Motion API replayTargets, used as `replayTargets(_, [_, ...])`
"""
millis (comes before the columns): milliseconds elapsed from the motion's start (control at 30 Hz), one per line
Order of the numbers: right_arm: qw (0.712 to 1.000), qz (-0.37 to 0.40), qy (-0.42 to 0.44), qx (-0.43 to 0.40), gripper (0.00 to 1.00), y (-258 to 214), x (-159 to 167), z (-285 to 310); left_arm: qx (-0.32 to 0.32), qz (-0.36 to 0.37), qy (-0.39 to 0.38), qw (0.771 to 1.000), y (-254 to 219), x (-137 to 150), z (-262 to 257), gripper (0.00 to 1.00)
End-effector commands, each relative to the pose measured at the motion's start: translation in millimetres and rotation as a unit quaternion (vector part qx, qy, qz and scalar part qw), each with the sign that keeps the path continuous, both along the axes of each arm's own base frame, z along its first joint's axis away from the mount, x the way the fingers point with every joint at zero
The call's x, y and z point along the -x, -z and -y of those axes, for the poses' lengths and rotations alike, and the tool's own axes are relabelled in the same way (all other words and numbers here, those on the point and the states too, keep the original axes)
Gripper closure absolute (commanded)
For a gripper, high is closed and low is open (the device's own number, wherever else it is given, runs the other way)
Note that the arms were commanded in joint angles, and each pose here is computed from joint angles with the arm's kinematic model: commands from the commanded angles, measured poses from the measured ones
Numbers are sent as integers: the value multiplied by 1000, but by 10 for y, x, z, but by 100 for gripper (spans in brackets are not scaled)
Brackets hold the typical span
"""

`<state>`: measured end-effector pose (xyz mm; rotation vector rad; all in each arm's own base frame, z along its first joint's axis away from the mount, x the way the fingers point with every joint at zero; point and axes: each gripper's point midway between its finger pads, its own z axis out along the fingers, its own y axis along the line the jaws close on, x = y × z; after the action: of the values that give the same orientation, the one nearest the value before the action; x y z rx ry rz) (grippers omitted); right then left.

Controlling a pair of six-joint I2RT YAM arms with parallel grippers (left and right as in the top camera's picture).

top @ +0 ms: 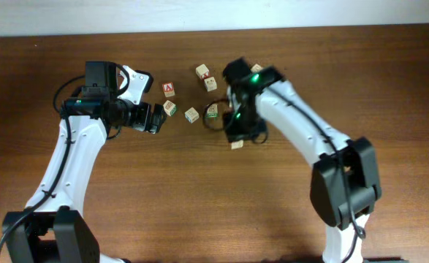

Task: Rotate 3 blocks

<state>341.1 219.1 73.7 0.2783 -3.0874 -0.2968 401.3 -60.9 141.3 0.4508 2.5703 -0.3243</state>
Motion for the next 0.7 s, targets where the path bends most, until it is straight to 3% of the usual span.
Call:
replayTargets(0, [999,5,24,48,83,375,141,23,3,9,6,1000,-45,-43,-4,1])
replayTargets(167, [997,-23,44,62,69,583,347,80,3,9,6,1000,-46,-43,-3,1])
replayTargets(300, [997,-23,44,59,48,583,343,70,3,9,6,1000,-46,-43,-3,1])
replayTargets(433, [999,-19,27,41,44,513,291,8,3,9,6,1000,-46,-43,-3,1])
replayTargets(533, [999,31,12,13,35,76,-85,-74,3,9,6,1000,-46,-43,-3,1])
replayTargets(667, [988,148,10,-48,36,-541,-714,-281,3,9,6,1000,-46,-43,-3,1])
